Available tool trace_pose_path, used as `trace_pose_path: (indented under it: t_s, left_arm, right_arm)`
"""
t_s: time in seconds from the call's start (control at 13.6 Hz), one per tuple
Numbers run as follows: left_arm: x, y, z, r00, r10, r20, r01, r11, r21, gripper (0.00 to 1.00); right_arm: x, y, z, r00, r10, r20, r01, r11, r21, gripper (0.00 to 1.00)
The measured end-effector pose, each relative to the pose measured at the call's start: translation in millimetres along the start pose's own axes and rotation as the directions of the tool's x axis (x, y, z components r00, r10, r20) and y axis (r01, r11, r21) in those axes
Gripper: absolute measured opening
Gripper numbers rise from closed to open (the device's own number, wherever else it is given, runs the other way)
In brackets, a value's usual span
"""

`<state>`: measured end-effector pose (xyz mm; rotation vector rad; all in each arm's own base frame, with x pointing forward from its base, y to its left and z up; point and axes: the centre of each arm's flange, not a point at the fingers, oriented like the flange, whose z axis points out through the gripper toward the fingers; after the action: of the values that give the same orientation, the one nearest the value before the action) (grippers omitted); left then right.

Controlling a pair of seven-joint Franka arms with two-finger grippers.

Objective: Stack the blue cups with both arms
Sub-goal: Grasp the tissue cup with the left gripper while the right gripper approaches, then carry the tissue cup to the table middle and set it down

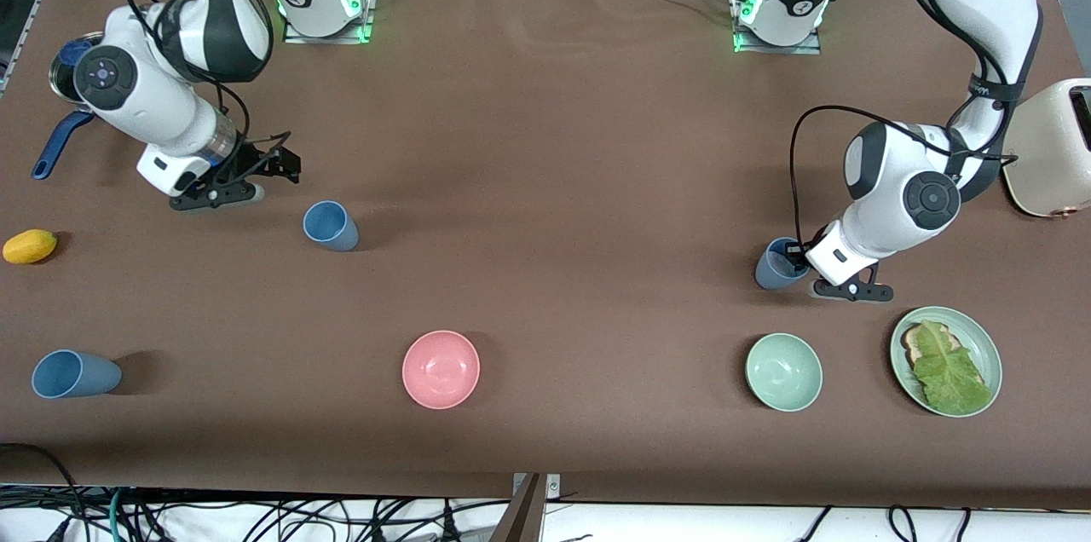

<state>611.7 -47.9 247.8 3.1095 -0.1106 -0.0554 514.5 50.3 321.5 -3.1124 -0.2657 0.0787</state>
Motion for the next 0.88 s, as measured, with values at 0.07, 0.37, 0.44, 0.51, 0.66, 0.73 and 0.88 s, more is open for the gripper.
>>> trace_pose_path:
  t_s: [0.07, 0.37, 0.44, 0.51, 0.66, 0.73, 0.88]
  left_arm:
    - [4, 5, -7, 1.000, 0.007, 0.005, -0.007, 1.000, -0.002, 0.01]
    - [19, 82, -54, 0.999, -0.026, 0.043, 0.031, 0.992, -0.119, 0.01]
    - [16, 113, -58, 0.995, -0.075, 0.062, 0.085, 0.983, -0.163, 0.01]
    - [10, 144, -59, 0.988, -0.126, 0.085, 0.140, 0.973, -0.182, 0.01]
    - [-8, 211, -56, 0.974, -0.192, 0.121, 0.211, 0.962, -0.171, 0.01]
    - [-22, 248, -52, 0.967, -0.211, 0.141, 0.232, 0.960, -0.157, 0.01]
    - [-50, 305, -36, 0.963, -0.205, 0.176, 0.229, 0.965, -0.130, 0.01]
  right_arm:
    - [4, 1, 13, 1.000, 0.000, -0.003, 0.000, 1.000, 0.004, 1.00]
    - [16, -4, 61, 1.000, -0.006, -0.023, 0.006, 1.000, 0.019, 1.00]
    - [19, -9, 65, 1.000, -0.010, -0.026, 0.011, 1.000, 0.021, 1.00]
    - [22, -13, 65, 0.999, -0.011, -0.031, 0.012, 1.000, 0.021, 1.00]
    - [27, -17, 64, 0.999, -0.008, -0.037, 0.009, 1.000, 0.023, 0.99]
    - [29, -17, 65, 0.999, -0.007, -0.036, 0.008, 1.000, 0.024, 0.99]
    - [30, -17, 67, 0.999, -0.007, -0.035, 0.008, 1.000, 0.025, 0.99]
